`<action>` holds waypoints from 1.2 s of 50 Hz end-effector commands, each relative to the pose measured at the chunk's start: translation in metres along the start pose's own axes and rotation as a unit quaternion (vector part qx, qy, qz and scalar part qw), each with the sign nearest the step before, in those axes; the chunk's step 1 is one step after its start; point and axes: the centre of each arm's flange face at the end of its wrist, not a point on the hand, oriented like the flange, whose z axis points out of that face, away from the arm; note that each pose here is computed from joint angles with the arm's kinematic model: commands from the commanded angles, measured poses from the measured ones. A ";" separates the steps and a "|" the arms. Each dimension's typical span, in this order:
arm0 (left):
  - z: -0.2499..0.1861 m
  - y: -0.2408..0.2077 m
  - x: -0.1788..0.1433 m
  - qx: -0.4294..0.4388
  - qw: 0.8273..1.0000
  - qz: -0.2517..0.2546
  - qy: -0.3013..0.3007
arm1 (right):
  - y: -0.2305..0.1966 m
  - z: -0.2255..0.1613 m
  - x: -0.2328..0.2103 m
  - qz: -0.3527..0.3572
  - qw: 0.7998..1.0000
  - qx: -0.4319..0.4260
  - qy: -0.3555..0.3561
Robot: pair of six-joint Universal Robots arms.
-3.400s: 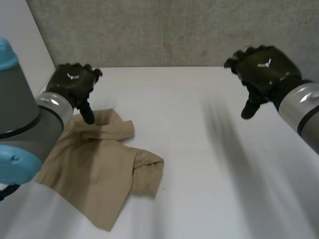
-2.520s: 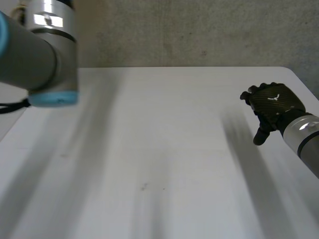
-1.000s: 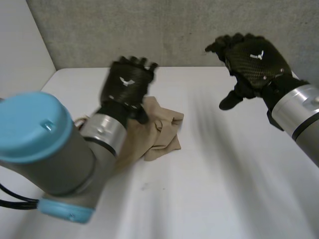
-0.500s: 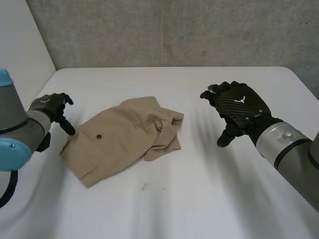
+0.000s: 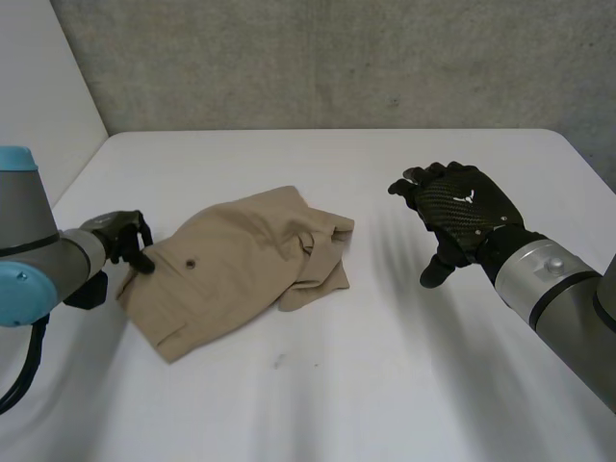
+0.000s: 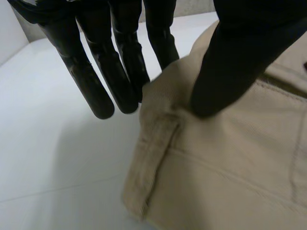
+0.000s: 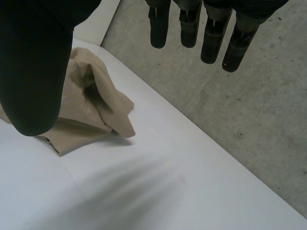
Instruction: Fold the shorts.
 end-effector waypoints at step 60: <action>-0.143 -0.058 0.219 0.310 0.907 0.071 0.275 | -0.003 -0.005 0.091 0.017 0.987 -0.017 0.158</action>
